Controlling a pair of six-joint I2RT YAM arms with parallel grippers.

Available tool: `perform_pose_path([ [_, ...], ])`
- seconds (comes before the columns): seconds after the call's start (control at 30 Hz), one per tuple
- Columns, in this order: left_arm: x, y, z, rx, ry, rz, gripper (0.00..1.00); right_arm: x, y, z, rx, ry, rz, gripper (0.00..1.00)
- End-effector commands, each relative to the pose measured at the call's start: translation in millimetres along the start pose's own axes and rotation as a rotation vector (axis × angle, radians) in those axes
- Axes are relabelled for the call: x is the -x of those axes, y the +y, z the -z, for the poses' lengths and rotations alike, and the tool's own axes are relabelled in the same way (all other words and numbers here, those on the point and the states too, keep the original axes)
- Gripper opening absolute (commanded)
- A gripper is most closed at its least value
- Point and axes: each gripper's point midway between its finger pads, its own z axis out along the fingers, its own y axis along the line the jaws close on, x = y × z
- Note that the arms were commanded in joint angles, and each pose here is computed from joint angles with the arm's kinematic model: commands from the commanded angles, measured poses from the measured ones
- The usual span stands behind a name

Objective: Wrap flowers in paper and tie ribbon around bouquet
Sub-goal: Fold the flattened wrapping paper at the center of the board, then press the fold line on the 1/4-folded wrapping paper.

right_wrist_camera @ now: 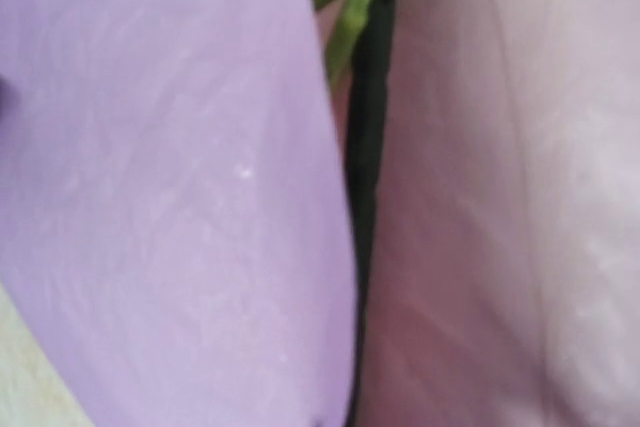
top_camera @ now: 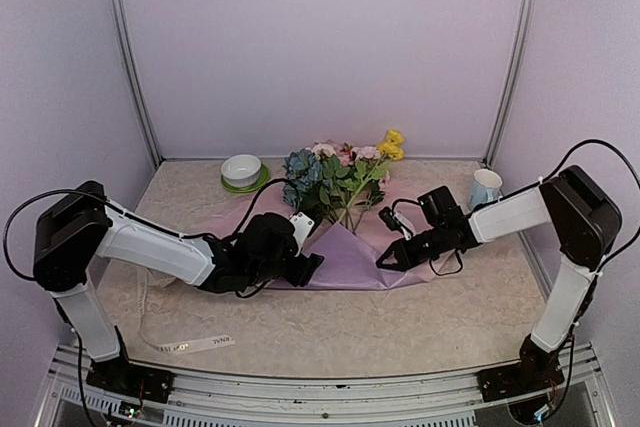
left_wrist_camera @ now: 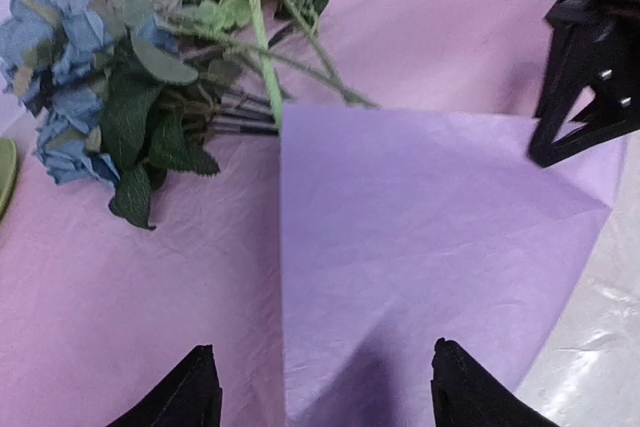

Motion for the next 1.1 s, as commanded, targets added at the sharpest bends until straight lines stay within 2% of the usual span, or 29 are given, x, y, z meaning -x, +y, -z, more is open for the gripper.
perform_pose_path([
  [0.0,31,-22,32,0.027,-0.086,-0.065,0.69,9,-13,-4,-0.052,-0.004,-0.026,0.00],
  [0.07,20,-36,32,-0.017,-0.058,-0.077,0.64,11,-12,-6,-0.045,-0.005,-0.030,0.00],
  [0.17,2,-51,27,-0.085,-0.012,-0.056,0.51,10,-13,-6,-0.047,-0.001,-0.040,0.00],
  [0.3,-20,-45,13,-0.053,0.062,-0.049,0.33,7,-20,-5,-0.087,0.007,-0.048,0.00],
  [0.33,-25,-41,10,-0.044,0.085,-0.038,0.31,5,-20,-5,-0.089,0.011,-0.049,0.00],
  [0.5,-62,-46,9,-0.135,0.223,0.019,0.31,2,-25,-5,-0.118,0.018,-0.060,0.00],
  [0.67,-115,-21,10,-0.049,0.371,0.087,0.29,1,-29,-3,-0.141,0.021,-0.059,0.00],
  [0.77,-125,-25,13,-0.069,0.412,0.108,0.27,-2,-33,-1,-0.176,0.040,-0.058,0.00],
  [0.87,-130,-33,18,-0.085,0.422,0.110,0.27,0,-41,6,-0.244,0.055,-0.056,0.11],
  [1.0,-145,-26,16,-0.051,0.463,0.121,0.27,21,-51,34,-0.404,0.039,-0.045,0.37],
  [1.07,-146,-28,16,-0.056,0.468,0.126,0.27,35,-52,56,-0.513,0.009,-0.015,0.45],
])
